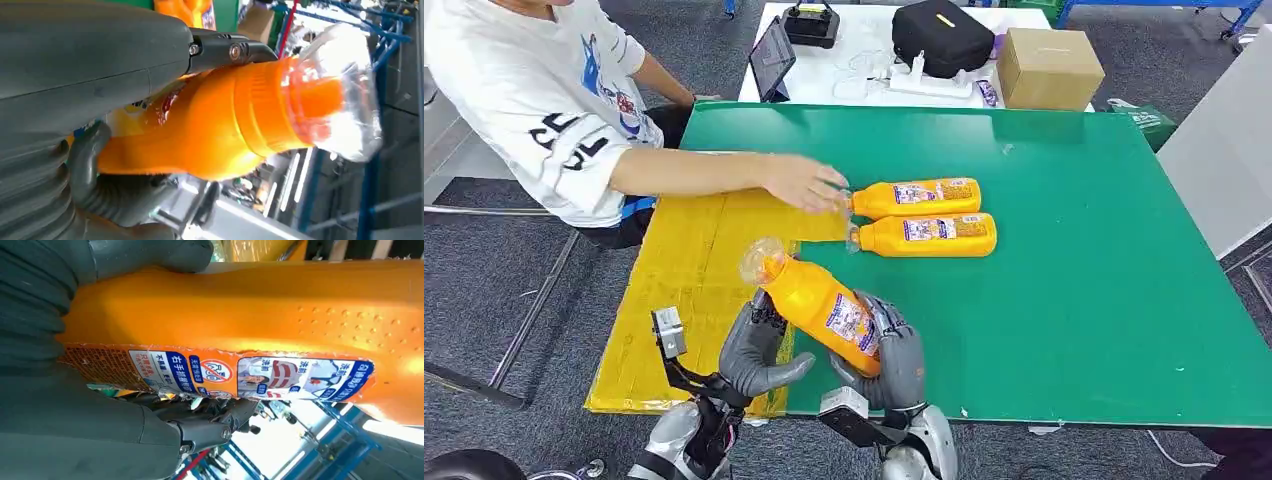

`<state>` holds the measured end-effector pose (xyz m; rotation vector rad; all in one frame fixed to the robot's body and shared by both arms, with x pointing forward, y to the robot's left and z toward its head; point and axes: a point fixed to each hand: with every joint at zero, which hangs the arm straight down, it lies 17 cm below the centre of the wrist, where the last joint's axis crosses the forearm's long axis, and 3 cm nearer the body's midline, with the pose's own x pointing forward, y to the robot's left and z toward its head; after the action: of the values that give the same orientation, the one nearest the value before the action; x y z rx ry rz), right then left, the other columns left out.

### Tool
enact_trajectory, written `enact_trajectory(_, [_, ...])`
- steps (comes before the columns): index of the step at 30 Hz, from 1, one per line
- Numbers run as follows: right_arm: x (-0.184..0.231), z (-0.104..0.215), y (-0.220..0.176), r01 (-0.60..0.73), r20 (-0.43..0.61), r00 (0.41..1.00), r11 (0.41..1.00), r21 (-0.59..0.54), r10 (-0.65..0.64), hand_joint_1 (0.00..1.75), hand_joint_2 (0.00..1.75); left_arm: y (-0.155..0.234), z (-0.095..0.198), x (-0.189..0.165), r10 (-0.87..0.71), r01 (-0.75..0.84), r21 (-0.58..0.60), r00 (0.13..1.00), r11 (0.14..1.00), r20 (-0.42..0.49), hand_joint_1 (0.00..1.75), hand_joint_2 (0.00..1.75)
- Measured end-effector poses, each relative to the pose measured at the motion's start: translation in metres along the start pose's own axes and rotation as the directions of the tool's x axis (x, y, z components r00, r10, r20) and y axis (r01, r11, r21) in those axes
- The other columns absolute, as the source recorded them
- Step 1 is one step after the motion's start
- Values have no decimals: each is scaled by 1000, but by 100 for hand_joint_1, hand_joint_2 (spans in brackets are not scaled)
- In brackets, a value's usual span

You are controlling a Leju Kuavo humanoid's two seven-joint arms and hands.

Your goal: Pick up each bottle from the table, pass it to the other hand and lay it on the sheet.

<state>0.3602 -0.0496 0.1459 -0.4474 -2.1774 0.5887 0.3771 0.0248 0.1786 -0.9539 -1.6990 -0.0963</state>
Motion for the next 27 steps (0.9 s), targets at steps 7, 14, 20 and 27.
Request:
enact_trajectory(7, [30,-8,28,17,65,998,998,56,-21,175,175,6,-2,-8,23,-22,27,999,999,-24,0,175])
enact_trajectory(14, [33,-6,64,38,78,996,982,184,-53,175,175,18,5,9,180,-184,71,982,980,57,0,175])
enact_trajectory(20, [24,3,92,45,54,996,949,312,-65,175,175,33,13,34,248,-265,105,958,959,145,0,175])
enact_trajectory(27, [10,20,106,67,-6,998,925,373,-69,175,175,29,6,40,-38,23,115,991,993,130,155,175])
